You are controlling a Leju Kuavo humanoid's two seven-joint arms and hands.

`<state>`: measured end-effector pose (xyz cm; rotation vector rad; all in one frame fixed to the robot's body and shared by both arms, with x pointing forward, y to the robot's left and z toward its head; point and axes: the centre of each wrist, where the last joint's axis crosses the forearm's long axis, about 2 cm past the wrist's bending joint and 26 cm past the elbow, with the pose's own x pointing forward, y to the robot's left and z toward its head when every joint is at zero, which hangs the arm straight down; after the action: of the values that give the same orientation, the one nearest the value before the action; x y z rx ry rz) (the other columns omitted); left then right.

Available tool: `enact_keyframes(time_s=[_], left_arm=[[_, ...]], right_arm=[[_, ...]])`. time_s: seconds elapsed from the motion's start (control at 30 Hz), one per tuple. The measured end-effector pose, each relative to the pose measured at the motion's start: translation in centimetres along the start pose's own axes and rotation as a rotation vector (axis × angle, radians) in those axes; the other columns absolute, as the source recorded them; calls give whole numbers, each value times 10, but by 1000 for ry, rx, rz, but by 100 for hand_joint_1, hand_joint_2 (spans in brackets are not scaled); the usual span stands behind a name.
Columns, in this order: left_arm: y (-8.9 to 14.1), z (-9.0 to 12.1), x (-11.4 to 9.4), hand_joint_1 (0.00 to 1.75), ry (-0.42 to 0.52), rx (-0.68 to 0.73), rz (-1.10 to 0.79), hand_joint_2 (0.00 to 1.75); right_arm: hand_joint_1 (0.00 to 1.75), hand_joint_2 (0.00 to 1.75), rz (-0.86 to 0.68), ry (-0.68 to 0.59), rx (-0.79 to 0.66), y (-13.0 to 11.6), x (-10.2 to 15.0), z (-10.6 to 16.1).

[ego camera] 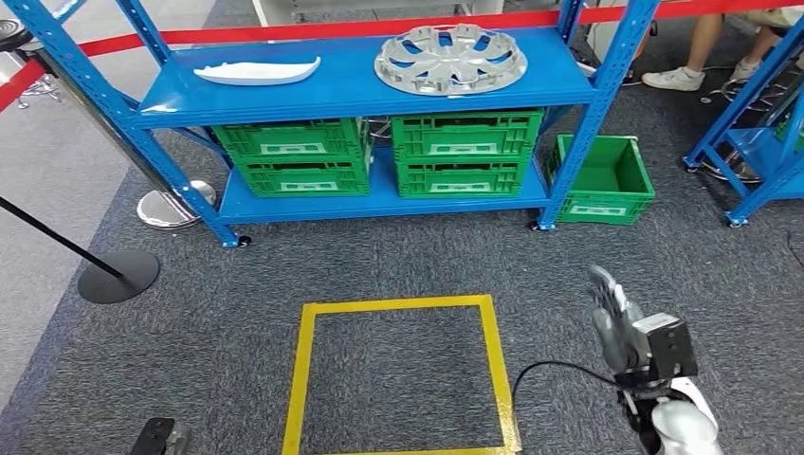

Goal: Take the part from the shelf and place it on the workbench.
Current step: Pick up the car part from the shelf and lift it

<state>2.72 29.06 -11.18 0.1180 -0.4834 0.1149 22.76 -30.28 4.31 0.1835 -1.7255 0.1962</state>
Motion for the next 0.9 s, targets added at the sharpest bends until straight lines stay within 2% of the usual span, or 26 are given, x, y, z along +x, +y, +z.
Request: enact_keyframes(time_s=[0.4,0.53,0.73,0.9], left_arm=[[-10,-1,4,0,20,27,108,0],[-14,1,2,0,33,34,138,0],[-19,2,0,0,51,38,170,0],[-23,2,1,0,60,39,189,0]], right_arm=[[0,0,76,-534,175,7,105,-48],[0,0,91,-698,249,14,139,-53],[0,0,96,-889,349,24,176,-51],[0,0,100,-974,399,30,194,-48]])
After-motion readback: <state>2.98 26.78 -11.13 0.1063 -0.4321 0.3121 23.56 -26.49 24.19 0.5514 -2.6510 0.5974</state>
